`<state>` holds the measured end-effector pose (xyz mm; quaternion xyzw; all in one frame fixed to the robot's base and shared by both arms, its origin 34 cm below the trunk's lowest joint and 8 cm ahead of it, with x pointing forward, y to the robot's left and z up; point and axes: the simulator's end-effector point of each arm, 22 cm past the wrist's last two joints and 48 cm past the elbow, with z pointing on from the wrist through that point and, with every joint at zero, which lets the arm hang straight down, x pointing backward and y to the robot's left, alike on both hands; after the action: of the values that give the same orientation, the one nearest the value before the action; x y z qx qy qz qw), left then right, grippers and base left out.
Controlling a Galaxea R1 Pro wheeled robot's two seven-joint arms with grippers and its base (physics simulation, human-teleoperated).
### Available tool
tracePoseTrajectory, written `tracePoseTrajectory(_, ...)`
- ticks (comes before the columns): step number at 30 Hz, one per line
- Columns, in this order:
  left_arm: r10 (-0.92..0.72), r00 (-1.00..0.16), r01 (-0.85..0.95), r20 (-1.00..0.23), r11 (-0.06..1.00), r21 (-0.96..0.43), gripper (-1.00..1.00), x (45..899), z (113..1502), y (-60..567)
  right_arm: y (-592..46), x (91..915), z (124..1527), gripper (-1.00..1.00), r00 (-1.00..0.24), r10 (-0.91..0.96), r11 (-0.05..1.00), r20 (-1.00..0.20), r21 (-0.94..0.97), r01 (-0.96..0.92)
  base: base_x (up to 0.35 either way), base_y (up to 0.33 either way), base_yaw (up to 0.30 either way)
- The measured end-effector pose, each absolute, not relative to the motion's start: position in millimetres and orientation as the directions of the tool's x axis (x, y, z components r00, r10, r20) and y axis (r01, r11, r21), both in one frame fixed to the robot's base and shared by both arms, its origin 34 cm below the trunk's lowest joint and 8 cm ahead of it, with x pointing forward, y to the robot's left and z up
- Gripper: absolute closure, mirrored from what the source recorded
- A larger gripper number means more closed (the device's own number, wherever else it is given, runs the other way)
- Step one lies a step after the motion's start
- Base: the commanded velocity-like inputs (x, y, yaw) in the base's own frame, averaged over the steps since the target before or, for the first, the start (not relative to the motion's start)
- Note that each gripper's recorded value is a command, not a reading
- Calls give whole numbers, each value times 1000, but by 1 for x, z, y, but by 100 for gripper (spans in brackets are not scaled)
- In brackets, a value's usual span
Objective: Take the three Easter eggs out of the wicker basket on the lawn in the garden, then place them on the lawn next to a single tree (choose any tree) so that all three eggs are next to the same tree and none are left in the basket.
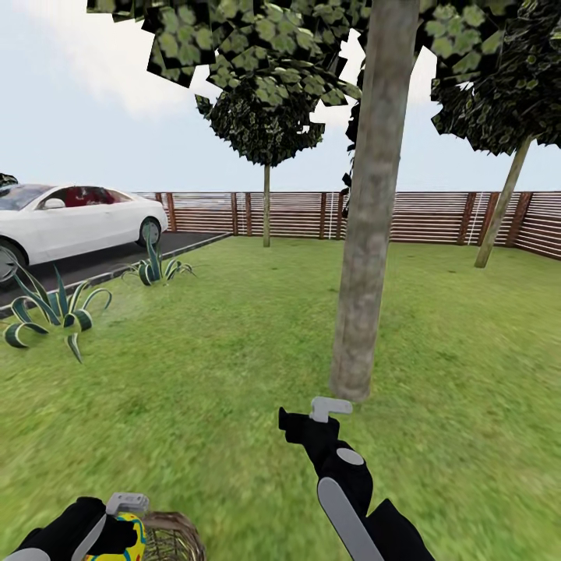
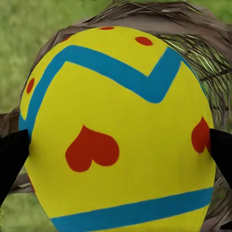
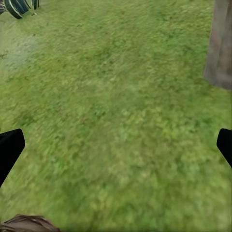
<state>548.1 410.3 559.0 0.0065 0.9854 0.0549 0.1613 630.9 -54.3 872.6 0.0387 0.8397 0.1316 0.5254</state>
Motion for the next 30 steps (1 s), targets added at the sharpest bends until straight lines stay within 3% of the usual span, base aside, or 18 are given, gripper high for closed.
tracePoseTrajectory(30, 35, -943, -4, -332, 993, 116, 100, 553, 614, 418, -50, 633, 923, -100, -446, 210, 960, -870, 269, -74, 0, 0, -20)
